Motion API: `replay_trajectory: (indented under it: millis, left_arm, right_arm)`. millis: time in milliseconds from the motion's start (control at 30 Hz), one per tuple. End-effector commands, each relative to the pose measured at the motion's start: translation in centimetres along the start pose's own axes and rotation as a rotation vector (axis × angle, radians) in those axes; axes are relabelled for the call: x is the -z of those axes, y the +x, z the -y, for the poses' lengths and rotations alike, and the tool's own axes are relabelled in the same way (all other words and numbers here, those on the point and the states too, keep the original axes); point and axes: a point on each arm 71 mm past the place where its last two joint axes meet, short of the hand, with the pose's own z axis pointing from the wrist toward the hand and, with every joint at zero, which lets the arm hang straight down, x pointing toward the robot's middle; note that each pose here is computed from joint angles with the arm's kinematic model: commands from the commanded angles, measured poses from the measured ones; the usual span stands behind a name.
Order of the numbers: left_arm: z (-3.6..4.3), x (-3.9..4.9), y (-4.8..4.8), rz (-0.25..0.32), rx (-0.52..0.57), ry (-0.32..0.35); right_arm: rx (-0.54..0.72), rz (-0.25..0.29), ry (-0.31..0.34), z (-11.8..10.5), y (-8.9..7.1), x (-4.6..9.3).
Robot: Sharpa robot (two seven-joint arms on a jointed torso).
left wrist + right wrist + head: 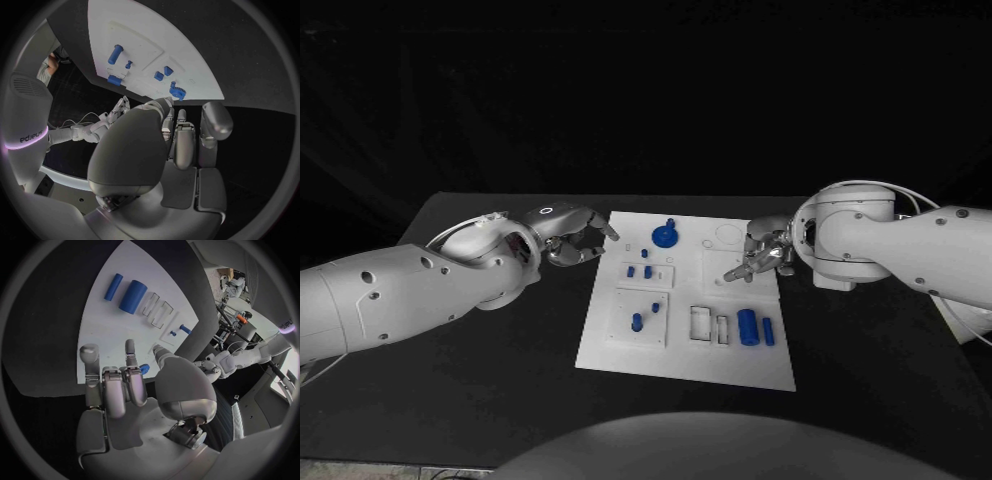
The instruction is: Assemble the parts on the task board
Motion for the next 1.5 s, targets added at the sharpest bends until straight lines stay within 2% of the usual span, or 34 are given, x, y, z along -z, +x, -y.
replay_trajectory:
  millis: [33,167,433,667,733,833,933,1067,1167,1300,1500]
  left_arm:
    - [0.12,-0.10,0.01,-0.003,0.005,0.001]
    - [0.11,-0.10,0.01,-0.004,0.005,0.000]
    - [-0.14,0.10,0.00,-0.008,0.006,-0.011]
    - [-0.17,0.08,0.04,-0.013,0.008,-0.013]
    - [-0.17,0.04,0.05,-0.015,0.009,-0.013]
    - [-0.18,0.02,0.06,-0.017,0.009,-0.014]
    - [-0.23,0.04,0.08,-0.020,0.011,-0.015]
    - [-0.30,0.08,0.11,-0.025,0.012,-0.019]
    - [-0.32,0.08,0.13,-0.027,0.012,-0.020]
    - [-0.38,0.10,0.05,-0.016,0.012,-0.031]
    - [-0.76,0.30,-0.14,0.006,0.036,-0.060]
  right_arm:
    - [0.008,-0.070,0.031,0.2,0.6,-0.6]
    - [-0.069,-0.060,-0.020,0.1,0.7,-0.9]
    - [-0.168,0.055,-0.154,0.0,0.2,-0.6]
    - [-0.224,0.149,-0.209,0.2,-0.2,-0.3]
    - [-0.222,0.140,-0.200,0.5,-0.1,-0.4]
    - [-0.209,0.097,-0.167,0.8,0.3,-0.4]
    - [-0.180,0.019,-0.098,1.4,1.2,-0.5]
    - [-0.135,-0.040,-0.010,1.8,2.0,-0.4]
    - [-0.101,-0.053,0.027,1.9,2.3,-0.4]
    - [-0.049,-0.038,0.057,1.8,2.4,-0.4]
    - [-0.008,-0.049,0.069,1.3,2.5,-0.9]
